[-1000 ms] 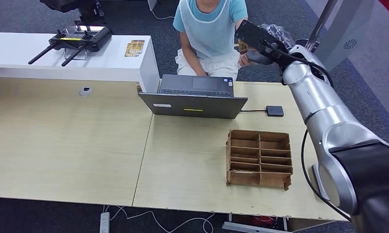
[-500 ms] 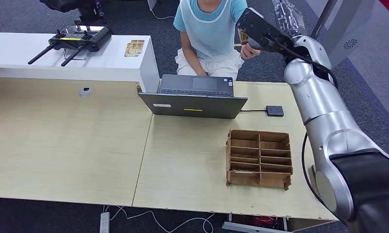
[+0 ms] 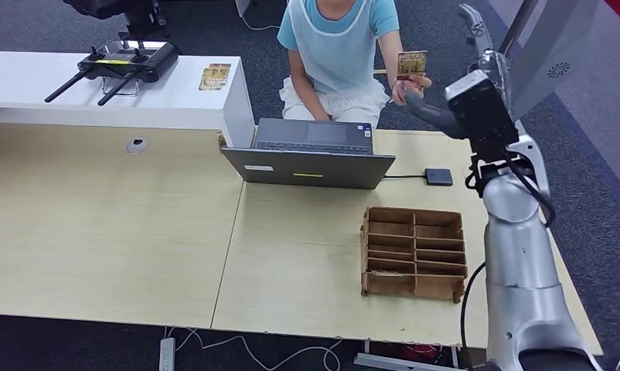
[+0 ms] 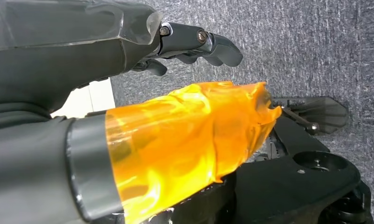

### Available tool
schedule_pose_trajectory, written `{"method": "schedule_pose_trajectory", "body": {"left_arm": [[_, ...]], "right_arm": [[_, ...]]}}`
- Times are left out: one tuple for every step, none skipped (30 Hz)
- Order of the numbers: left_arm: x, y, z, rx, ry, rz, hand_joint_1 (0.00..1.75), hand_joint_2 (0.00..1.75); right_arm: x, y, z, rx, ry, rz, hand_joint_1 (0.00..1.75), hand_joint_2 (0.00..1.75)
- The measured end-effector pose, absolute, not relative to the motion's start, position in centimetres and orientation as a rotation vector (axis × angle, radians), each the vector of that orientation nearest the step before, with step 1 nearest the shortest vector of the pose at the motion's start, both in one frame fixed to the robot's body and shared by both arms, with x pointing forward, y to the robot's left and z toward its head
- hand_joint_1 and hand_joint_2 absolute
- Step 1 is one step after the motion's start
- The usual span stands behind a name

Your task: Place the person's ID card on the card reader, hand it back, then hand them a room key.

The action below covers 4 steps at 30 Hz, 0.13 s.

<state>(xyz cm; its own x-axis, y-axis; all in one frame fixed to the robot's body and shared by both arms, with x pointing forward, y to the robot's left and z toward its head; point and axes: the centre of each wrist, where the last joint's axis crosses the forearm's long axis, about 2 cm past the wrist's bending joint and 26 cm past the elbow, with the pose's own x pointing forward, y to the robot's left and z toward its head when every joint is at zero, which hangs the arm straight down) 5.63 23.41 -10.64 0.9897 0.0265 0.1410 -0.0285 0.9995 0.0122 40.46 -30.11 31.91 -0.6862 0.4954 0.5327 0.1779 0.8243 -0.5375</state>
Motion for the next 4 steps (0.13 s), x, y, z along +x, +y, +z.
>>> {"method": "schedule_pose_trajectory", "body": {"left_arm": [[5.6, 23.4, -10.6, 0.015, -0.140, 0.032, 0.00, 0.00], [5.6, 23.4, -10.6, 0.017, -0.139, 0.035, 0.00, 0.00], [5.6, 23.4, -10.6, 0.019, -0.138, 0.039, 0.00, 0.00], [5.5, 23.4, -10.6, 0.020, -0.137, 0.041, 0.00, 0.00]], "right_arm": [[39.6, -30.6, 31.4, -0.438, -2.333, 0.553, 0.00, 1.75], [38.7, -31.0, 30.8, -0.385, -2.359, 0.516, 0.00, 1.75], [37.7, -31.5, 30.3, -0.334, -2.384, 0.479, 0.00, 1.75], [37.2, -31.7, 30.0, -0.308, -2.396, 0.461, 0.00, 1.75]]}}
